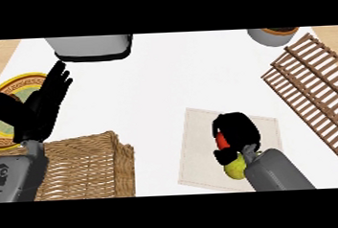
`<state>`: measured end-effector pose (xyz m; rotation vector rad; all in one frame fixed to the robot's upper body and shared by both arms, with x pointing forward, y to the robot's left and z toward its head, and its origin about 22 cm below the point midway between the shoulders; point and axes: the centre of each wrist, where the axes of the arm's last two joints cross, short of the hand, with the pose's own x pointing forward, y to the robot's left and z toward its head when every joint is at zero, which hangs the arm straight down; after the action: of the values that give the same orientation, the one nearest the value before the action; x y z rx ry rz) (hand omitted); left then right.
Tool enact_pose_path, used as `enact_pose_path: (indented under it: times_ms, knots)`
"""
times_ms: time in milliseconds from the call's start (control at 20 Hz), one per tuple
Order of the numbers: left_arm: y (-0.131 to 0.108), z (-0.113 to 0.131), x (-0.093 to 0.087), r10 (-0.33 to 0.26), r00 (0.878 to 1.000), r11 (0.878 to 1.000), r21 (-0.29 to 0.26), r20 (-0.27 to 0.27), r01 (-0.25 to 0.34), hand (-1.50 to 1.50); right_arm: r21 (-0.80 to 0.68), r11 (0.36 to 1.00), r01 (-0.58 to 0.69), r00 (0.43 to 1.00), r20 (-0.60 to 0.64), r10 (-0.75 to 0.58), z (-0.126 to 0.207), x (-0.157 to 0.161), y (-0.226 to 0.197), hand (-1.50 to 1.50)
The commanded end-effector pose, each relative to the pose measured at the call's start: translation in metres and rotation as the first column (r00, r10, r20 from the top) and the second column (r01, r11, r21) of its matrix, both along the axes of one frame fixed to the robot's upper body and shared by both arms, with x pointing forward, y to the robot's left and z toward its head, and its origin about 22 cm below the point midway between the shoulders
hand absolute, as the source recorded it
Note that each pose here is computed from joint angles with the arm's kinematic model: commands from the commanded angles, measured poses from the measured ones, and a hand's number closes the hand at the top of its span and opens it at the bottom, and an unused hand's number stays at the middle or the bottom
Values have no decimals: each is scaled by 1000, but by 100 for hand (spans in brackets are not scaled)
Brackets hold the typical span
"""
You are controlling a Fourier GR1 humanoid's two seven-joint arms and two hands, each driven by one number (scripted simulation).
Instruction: Pick the tomato from the placemat and place it in the tiered shelf
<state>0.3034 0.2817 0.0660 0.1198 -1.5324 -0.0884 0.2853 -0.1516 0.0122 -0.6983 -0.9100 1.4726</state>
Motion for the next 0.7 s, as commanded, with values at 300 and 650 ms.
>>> enact_pose_path:
  times_ms: [300, 650]
  knots:
    - [-6, -7, -4, -11, 1000, 999, -41, 4, 11, 0, 40, 996, -78, 987, 143, 72, -16, 11, 13, 150]
    - [13, -6, -14, 39, 999, 999, -36, -32, -41, 0, 245, 957, -158, 982, 145, 125, -4, -164, 52, 150]
